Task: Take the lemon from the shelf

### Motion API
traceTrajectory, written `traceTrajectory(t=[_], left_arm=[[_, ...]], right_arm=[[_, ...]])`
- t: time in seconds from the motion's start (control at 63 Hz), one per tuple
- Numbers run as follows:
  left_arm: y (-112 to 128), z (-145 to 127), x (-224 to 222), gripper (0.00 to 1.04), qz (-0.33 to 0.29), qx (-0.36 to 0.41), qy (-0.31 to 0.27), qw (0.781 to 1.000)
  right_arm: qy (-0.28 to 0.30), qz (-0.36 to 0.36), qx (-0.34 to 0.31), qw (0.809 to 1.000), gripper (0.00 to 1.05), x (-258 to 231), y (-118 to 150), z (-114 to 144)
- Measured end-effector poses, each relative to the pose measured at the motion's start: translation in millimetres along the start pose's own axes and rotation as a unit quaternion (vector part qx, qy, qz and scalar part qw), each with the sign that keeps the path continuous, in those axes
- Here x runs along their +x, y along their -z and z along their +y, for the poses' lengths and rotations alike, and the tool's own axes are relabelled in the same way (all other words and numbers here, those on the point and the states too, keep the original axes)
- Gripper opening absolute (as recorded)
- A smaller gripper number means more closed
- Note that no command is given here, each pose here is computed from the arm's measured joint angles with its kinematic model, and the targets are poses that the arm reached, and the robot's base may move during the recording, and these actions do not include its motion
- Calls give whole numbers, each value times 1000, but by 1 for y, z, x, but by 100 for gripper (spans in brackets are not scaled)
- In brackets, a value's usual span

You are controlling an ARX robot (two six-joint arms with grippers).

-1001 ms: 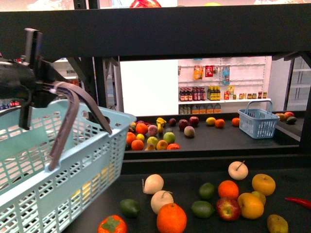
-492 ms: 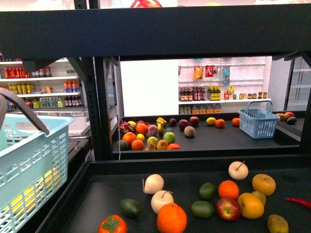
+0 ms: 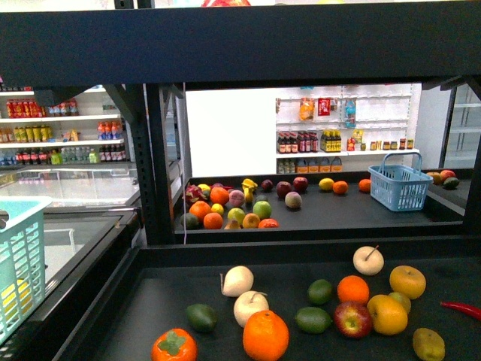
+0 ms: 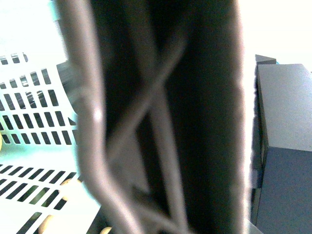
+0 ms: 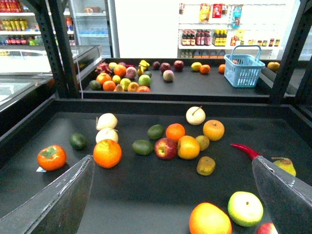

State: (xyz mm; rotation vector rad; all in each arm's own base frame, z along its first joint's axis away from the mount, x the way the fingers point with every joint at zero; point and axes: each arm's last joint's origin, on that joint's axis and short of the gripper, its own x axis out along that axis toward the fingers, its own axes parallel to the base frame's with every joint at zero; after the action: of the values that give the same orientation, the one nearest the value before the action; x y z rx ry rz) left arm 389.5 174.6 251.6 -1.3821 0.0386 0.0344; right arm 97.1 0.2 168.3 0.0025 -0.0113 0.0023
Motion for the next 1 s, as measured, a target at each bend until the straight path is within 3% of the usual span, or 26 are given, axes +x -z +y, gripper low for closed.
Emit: traceTrajectory(t=[0.556, 0.588, 1.001], left_arm=[[-1, 18, -7, 11, -6, -6, -24, 1000], [-1, 17, -8, 22, -9, 11, -32, 999], [2, 18, -12, 94, -1, 49, -75, 996]], right_arm=[[0, 0, 0, 1000, 97, 0, 0, 0], [0, 0, 0, 1000, 97, 0, 0, 0], [0, 0, 0, 1000, 97, 0, 0, 0]])
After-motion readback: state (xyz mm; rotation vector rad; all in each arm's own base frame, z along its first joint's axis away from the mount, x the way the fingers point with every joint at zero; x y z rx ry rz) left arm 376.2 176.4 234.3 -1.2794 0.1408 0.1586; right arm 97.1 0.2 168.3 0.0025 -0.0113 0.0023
